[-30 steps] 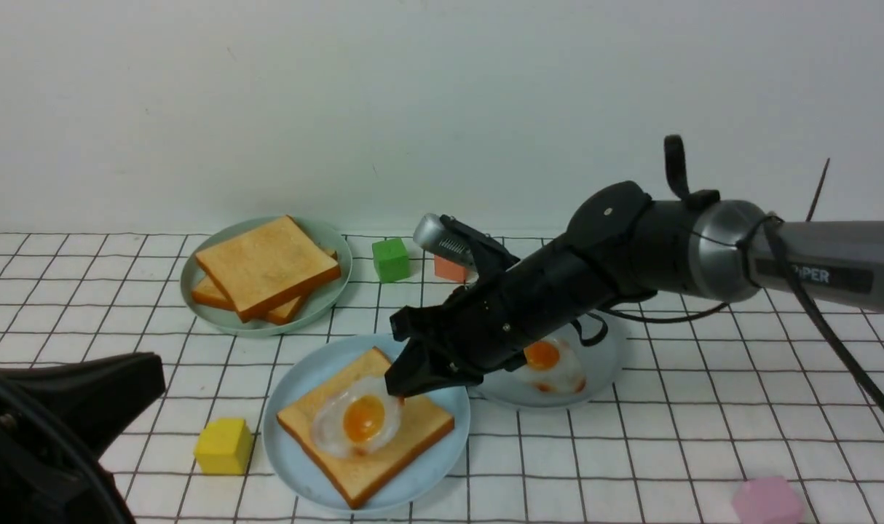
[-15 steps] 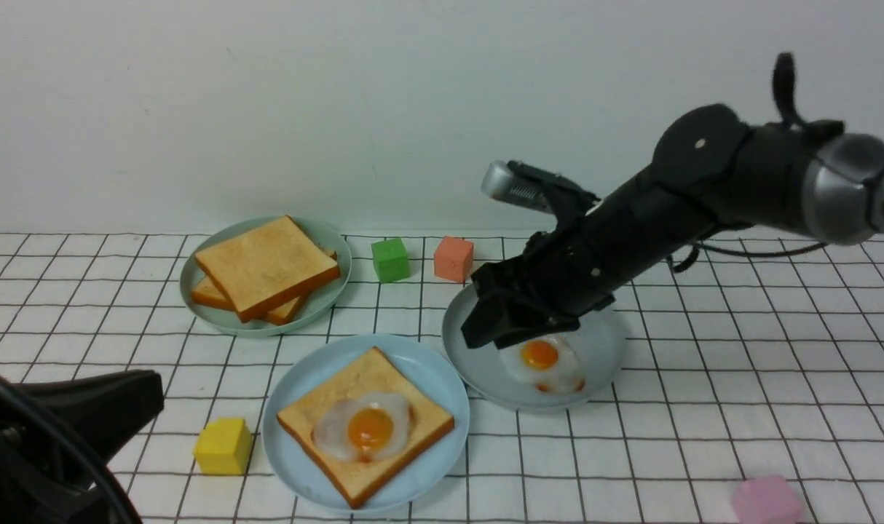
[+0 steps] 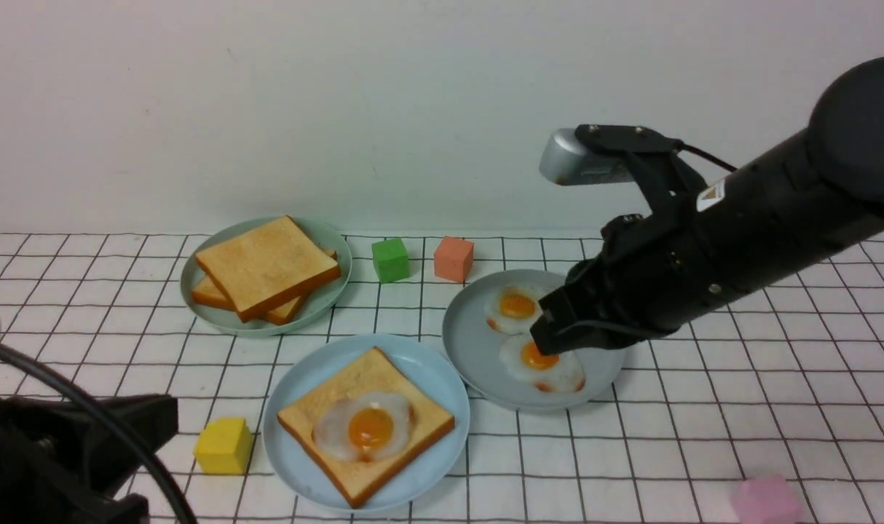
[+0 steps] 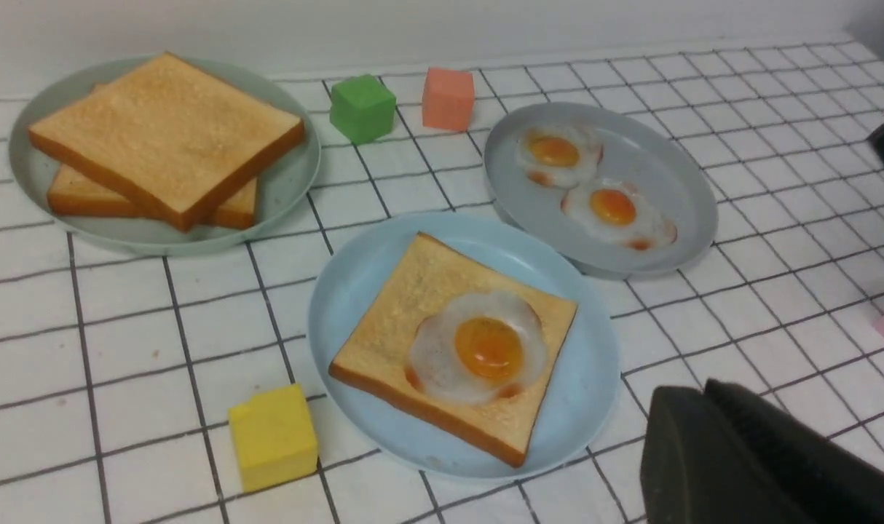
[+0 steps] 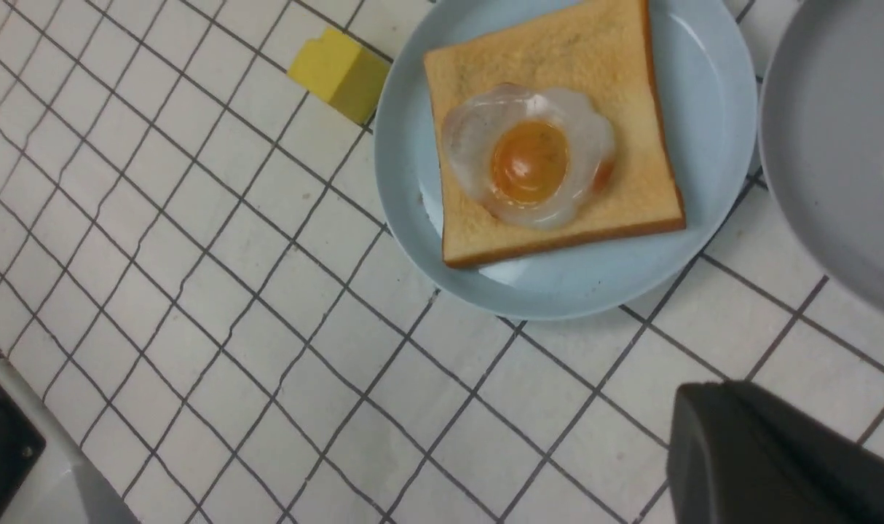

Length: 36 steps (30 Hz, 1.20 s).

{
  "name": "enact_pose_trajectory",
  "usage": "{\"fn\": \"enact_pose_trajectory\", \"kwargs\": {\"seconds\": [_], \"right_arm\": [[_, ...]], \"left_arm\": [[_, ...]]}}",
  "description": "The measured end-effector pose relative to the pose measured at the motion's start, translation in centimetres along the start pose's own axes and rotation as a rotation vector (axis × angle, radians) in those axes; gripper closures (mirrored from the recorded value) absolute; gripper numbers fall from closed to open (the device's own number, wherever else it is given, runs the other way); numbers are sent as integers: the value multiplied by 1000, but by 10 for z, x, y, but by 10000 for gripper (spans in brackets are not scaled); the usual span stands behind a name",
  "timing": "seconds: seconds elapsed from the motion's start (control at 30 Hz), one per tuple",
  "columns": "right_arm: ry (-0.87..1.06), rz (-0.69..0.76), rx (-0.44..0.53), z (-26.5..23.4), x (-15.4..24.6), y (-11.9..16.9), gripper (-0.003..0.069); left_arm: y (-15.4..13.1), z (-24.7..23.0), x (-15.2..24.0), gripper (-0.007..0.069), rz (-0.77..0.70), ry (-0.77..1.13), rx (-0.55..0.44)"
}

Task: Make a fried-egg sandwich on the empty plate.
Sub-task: Use the left arm to grab a slice of bread

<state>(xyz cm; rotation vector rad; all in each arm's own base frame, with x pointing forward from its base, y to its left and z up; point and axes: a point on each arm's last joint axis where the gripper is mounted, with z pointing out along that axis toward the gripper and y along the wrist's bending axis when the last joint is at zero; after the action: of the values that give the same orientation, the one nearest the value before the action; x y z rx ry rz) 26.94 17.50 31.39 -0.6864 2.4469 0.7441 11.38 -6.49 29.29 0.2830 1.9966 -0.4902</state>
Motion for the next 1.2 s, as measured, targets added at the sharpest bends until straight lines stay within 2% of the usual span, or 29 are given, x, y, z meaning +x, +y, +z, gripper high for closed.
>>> {"fn": "enact_pose_trajectory", "kwargs": {"seconds": [0.2, 0.43, 0.6, 0.77, 0.87, 1.1, 1.2], "right_arm": [[-39, -38, -9, -28, 3, 14, 652], [-58, -70, 6, -58, 18, 25, 651], [-107, -89, 52, -84, 46, 31, 649], [-167, -127, 90, -109, 69, 37, 648], [-226, -161, 107, -128, 82, 44, 645], [-291, -199, 125, -147, 92, 50, 645], [-288, -194, 128, -147, 93, 50, 645]], "left_arm": [[0, 22, 2, 596, -4, 156, -35], [-6, 46, -26, 638, 0, 307, -70], [-4, 83, -49, 638, 39, 457, -143], [22, 126, -73, 638, 34, 530, -219], [56, 164, -92, 638, 44, 552, -245], [84, 230, -105, 636, 230, 591, -229], [92, 251, -105, 610, 290, 597, -241]]}}
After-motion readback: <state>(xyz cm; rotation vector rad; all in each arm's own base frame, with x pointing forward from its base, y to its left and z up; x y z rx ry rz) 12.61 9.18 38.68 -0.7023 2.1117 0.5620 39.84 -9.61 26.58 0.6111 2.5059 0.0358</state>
